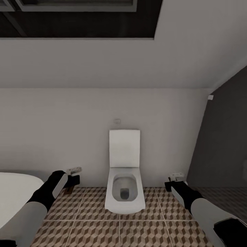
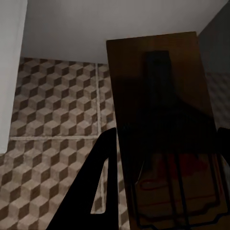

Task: Take the four mousetraps from the cabinet in the bathroom and place them on the bathroom floor. Make sure all four end up on the same floor surface, and ensure that at least two of them are either under or directly next to the same bathroom sink.

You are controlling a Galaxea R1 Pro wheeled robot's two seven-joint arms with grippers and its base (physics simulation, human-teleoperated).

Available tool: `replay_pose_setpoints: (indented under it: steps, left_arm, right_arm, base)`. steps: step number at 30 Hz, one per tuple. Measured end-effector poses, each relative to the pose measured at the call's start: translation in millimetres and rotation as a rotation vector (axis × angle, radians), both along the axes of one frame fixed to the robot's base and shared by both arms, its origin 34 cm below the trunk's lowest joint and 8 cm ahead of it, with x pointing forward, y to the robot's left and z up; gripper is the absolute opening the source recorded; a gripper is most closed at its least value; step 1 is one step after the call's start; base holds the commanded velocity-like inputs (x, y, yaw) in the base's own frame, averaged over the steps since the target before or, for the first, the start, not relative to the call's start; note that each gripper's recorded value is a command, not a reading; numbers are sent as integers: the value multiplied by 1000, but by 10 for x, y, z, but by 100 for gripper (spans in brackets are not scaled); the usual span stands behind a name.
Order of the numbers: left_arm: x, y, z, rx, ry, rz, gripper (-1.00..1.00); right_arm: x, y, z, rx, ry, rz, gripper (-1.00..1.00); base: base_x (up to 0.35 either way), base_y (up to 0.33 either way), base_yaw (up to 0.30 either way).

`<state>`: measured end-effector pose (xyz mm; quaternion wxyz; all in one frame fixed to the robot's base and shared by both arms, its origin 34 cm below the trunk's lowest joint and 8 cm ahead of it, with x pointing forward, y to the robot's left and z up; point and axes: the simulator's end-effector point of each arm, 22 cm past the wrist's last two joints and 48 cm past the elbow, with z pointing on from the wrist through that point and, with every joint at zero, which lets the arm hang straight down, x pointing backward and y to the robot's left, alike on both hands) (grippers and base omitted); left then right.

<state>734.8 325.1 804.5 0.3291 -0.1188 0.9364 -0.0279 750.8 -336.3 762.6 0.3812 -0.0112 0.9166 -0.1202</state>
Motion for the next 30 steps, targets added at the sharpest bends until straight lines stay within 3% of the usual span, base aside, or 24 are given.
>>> replay_pose_setpoints:
  steps: [20, 30]
  left_arm:
    - [-18, -75, -47, 2, 10, -14, -100]
    - [6, -98, -7, 2, 0, -18, -100]
  right_arm:
    - [-17, 3, -13, -6, 11, 4, -100]
    - [-12, 4, -12, -10, 9, 6, -100]
  base:
    - [208, -141, 0]
    - [49, -26, 0]
